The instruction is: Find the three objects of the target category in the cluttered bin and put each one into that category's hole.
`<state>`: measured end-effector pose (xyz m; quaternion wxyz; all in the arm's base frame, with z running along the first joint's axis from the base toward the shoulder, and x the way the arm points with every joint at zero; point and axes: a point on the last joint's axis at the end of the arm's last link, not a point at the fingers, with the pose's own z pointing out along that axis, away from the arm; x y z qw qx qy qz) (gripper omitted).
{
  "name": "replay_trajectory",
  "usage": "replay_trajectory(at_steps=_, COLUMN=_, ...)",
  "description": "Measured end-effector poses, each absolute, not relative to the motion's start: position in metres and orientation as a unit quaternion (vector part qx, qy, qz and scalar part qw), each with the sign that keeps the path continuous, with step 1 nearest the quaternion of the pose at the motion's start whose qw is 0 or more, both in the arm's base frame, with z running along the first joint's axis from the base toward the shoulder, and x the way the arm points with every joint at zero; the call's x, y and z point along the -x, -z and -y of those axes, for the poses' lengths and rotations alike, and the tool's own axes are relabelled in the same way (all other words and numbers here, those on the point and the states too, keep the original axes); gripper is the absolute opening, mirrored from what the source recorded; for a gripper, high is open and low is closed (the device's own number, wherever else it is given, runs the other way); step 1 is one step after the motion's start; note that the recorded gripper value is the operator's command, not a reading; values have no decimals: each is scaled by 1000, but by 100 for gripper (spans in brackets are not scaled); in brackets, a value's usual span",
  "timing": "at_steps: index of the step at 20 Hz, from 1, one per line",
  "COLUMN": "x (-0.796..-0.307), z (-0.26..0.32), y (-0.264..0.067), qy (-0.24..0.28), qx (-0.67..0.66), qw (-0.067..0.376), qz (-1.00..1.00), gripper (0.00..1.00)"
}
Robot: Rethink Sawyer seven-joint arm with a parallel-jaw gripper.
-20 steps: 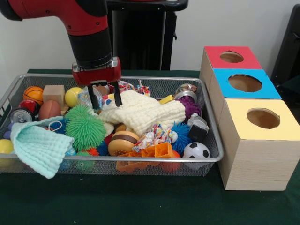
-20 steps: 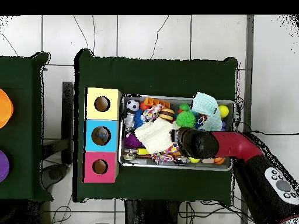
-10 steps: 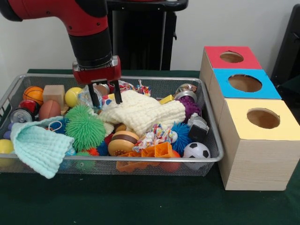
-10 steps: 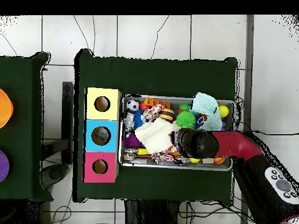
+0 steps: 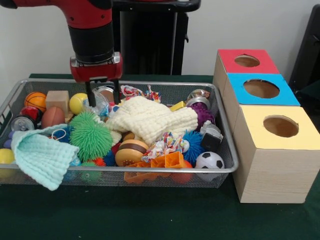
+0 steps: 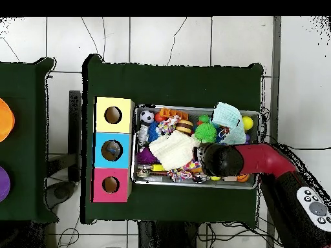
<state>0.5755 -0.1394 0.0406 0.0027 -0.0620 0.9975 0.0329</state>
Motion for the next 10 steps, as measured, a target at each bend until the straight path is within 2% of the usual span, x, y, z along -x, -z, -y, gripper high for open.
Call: replay_trajectory(at_steps=10, x=-572, z=147, y=-40, qy=-12, qx=83, qw=7, qz=-996, gripper=100)
